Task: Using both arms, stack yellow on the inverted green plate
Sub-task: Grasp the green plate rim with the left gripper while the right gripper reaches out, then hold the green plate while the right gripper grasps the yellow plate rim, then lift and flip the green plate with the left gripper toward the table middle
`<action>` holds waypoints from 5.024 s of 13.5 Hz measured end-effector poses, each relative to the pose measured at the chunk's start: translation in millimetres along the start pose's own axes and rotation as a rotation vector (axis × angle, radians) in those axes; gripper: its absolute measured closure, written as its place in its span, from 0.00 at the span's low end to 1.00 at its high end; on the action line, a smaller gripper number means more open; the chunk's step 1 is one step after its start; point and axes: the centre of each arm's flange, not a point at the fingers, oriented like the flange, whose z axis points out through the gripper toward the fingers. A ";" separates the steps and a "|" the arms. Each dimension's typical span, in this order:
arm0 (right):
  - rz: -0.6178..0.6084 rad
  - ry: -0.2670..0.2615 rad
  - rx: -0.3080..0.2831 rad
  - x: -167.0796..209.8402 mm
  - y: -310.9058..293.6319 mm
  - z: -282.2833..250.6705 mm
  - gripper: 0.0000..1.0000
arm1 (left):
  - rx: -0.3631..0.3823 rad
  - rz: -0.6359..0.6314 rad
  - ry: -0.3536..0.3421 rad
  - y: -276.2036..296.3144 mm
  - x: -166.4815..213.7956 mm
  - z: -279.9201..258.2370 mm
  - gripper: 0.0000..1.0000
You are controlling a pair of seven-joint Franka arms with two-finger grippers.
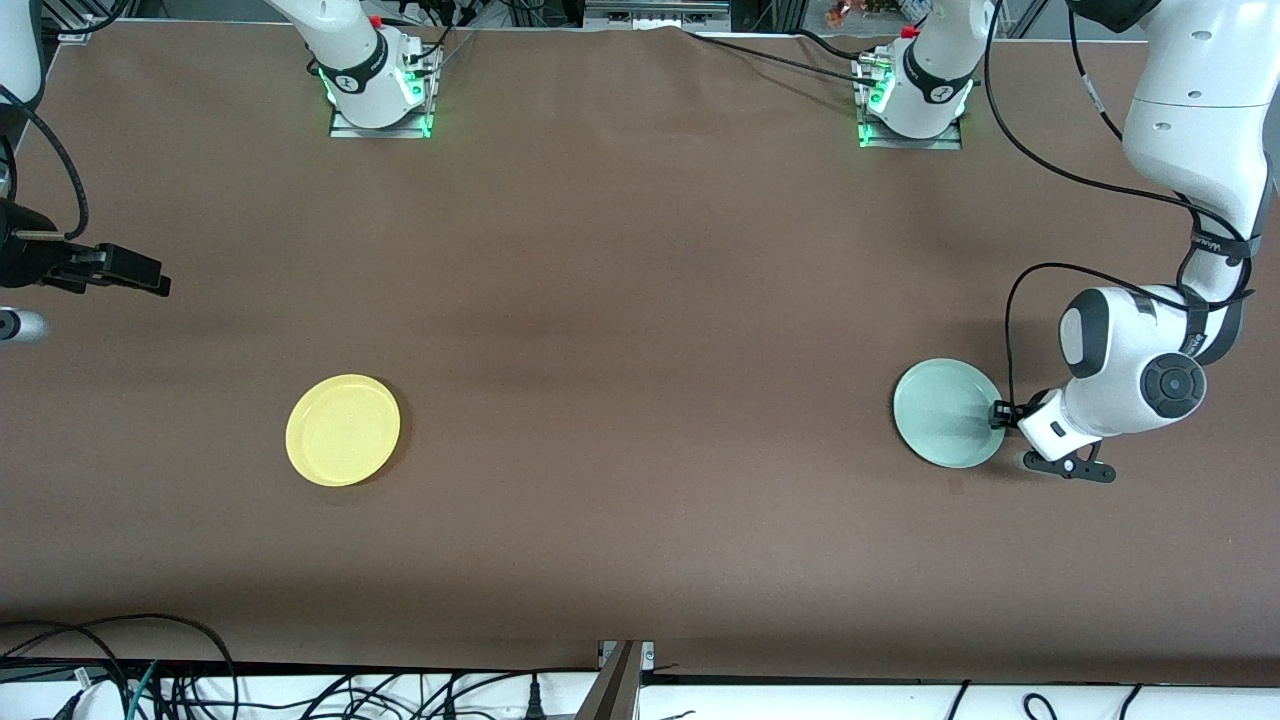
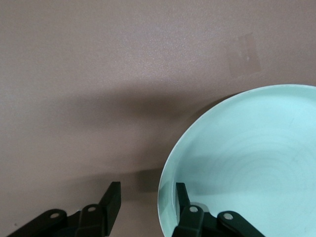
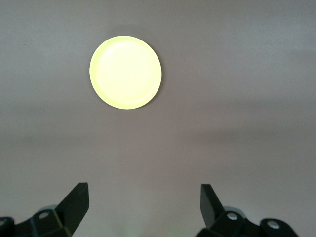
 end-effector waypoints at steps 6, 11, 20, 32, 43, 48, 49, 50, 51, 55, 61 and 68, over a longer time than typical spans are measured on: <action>0.000 -0.014 -0.002 7.9 -0.5 12.4 0.00 | -0.002 0.000 -0.013 -0.2 -0.7 -3.9 0.63; 0.002 -0.023 -0.003 10.7 0.2 18.0 0.00 | -0.002 0.001 -0.017 0.5 -0.9 -8.9 0.62; 0.003 -0.066 -0.010 47.8 -1.7 79.9 0.00 | -0.003 0.001 -0.020 0.9 -1.3 -8.6 0.63; 0.032 -0.092 0.051 94.0 -1.3 178.3 0.00 | -0.005 0.002 -0.027 1.9 -2.5 -6.2 0.66; 0.071 -0.104 0.072 116.7 11.3 265.9 0.00 | -0.008 0.005 -0.033 3.9 -3.3 -4.5 0.72; 0.097 -0.085 0.101 118.3 12.5 300.7 0.00 | -0.008 0.006 -0.035 4.9 -3.4 -3.7 0.78; 0.097 -0.076 0.100 117.7 13.1 309.4 0.00 | -0.009 0.006 -0.036 5.0 -3.5 -3.2 0.78; 0.097 -0.072 0.099 116.9 13.5 316.4 0.00 | -0.009 0.006 -0.037 5.1 -3.7 -2.7 0.79; 0.096 -0.070 0.097 116.0 14.0 321.6 0.00 | -0.009 0.006 -0.038 5.2 -3.8 -2.2 0.81; 0.092 -0.057 0.110 117.2 15.6 336.8 0.00 | -0.010 0.008 -0.040 6.3 -3.6 -1.9 0.94; 0.056 -0.040 0.148 119.7 27.4 359.2 0.00 | -0.015 0.020 -0.063 13.5 0.0 -13.8 0.97; 0.040 -0.030 0.171 120.5 33.1 368.3 0.00 | 0.014 0.107 -0.092 73.4 35.0 -152.5 0.97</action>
